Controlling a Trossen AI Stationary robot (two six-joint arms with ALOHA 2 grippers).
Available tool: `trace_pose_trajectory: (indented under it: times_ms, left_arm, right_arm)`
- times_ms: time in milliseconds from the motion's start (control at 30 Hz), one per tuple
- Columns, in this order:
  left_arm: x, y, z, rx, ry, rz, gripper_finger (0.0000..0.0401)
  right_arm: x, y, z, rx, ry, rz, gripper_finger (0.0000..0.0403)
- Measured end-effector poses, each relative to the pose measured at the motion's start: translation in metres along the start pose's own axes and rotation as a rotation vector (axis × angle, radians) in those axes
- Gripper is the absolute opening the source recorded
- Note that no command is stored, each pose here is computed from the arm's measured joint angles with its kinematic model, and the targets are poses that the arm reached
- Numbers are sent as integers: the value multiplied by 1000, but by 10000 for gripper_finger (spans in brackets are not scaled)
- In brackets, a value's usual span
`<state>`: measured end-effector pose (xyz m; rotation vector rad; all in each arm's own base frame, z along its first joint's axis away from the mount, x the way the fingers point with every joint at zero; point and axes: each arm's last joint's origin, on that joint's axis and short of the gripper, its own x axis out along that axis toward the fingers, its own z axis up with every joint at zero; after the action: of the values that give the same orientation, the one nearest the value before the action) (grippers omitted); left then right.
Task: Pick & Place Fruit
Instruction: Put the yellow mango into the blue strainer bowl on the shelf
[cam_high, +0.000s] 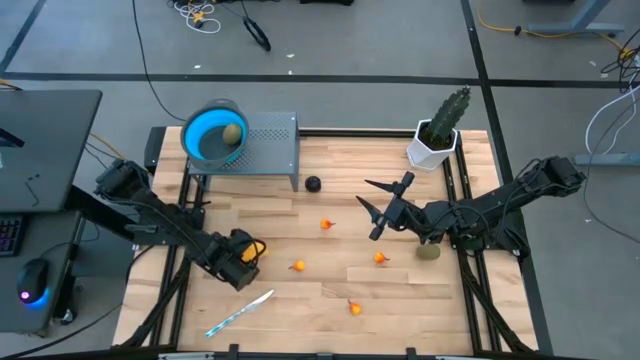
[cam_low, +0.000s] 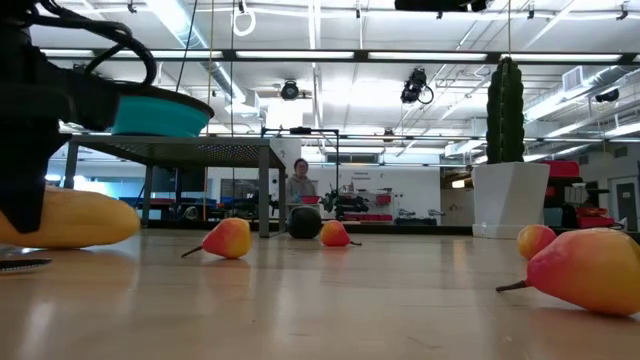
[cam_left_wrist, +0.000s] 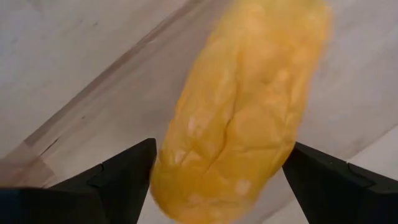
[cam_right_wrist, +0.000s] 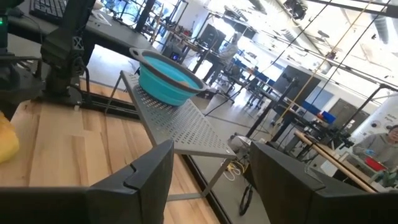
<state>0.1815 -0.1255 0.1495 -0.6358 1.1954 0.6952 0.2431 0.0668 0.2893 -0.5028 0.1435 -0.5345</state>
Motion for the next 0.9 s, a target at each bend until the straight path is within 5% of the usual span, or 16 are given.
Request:
trace_pose_trajectory:
  times_ms: [400,900]
  left_arm:
    - [1,1,0,31,-3,2,238]
    - [-9,-15,8,68,50,-91,237]
  right_arm:
    - [0,0,0,0,0,0,220]
    - [0,0,0,-1,1,0,220]
